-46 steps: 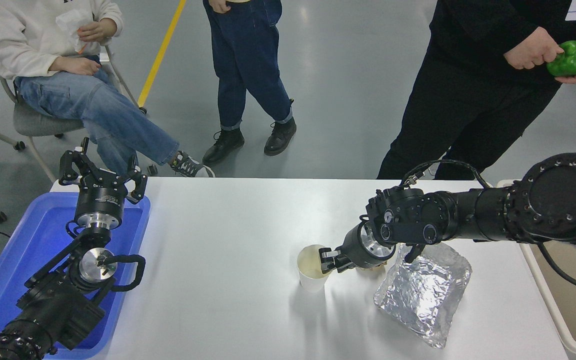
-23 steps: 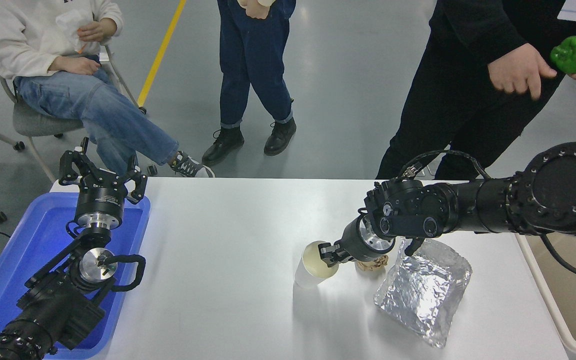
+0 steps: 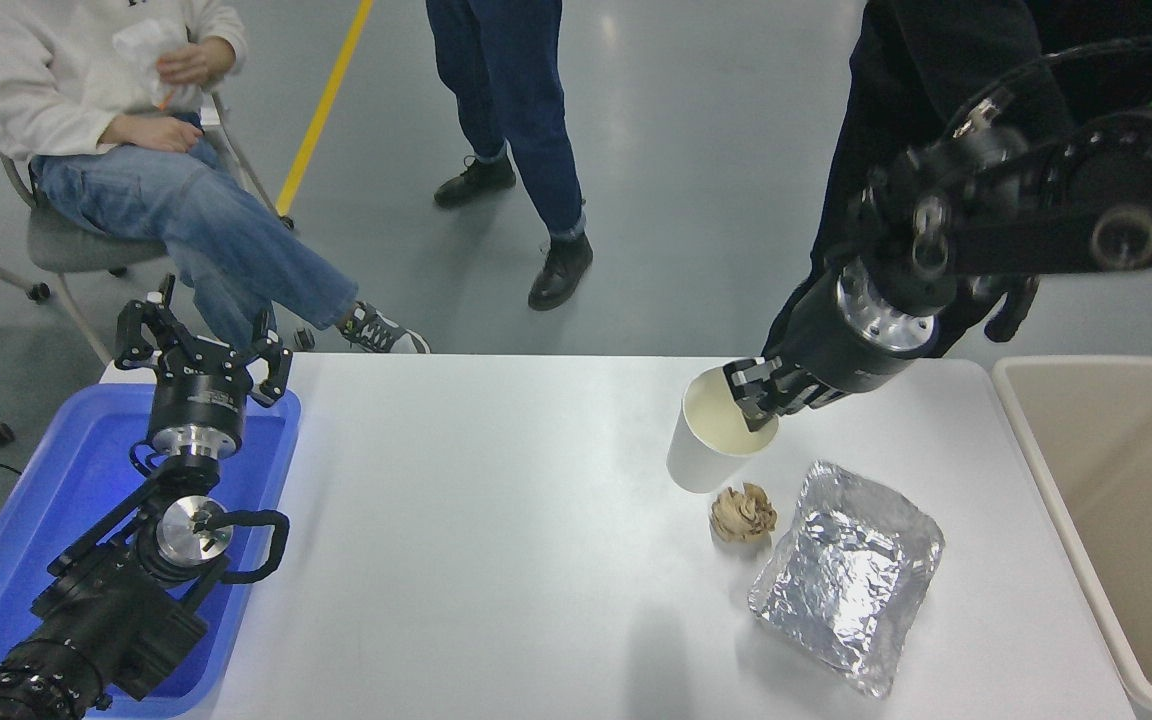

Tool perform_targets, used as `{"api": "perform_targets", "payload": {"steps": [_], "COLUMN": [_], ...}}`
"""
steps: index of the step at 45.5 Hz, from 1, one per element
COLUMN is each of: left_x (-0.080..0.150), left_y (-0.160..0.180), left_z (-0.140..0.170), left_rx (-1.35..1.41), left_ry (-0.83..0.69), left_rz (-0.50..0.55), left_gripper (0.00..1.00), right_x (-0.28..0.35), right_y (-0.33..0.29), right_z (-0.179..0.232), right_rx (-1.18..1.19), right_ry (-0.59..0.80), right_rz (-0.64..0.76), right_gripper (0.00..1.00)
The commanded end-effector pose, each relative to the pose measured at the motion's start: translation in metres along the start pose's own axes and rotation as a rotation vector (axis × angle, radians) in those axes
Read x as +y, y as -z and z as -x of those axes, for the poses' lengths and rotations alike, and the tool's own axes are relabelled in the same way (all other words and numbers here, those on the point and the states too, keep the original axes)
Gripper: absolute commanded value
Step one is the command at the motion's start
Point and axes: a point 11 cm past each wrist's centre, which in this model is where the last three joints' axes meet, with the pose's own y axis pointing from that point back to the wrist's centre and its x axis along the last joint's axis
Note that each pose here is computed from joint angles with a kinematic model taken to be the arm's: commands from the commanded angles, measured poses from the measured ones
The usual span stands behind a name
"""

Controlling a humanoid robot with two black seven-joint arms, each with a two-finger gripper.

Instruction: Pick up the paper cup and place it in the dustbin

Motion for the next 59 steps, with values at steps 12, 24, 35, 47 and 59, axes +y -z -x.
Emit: {"api": "perform_targets", "payload": {"steps": [12, 24, 35, 47, 59], "left_x": [0.0, 0.0, 0.0, 0.0, 0.0], "left_y": [0.0, 0.0, 0.0, 0.0, 0.0], "left_z": [0.0, 0.0, 0.0, 0.0, 0.001], "left_rx": [0.002, 0.002, 0.002, 0.002, 0.002], "left_ry": [-0.001, -0.001, -0.001, -0.001, 0.001], "left_rz": [0.002, 0.002, 0.002, 0.002, 0.003], "left_gripper": [0.99, 0.99, 0.99, 0.99, 0.99], "right_x": [0.045, 0.053, 0.035, 0.005, -0.074], "right_y": [-0.052, -0.165, -0.285, -0.379, -0.415], "right_z": [0.007, 0.037, 0.081, 0.122, 0.163], "right_rx": [-0.054, -0.168, -0.257, -0.412, -0.389], "right_ry": [-0.032, -0.074, -0.114, -0.208, -0.338], "right_rz": [0.196, 0.266, 0.381, 0.527, 0.633], "right_gripper": [0.0, 0.0, 0.0, 0.0, 0.0]}}
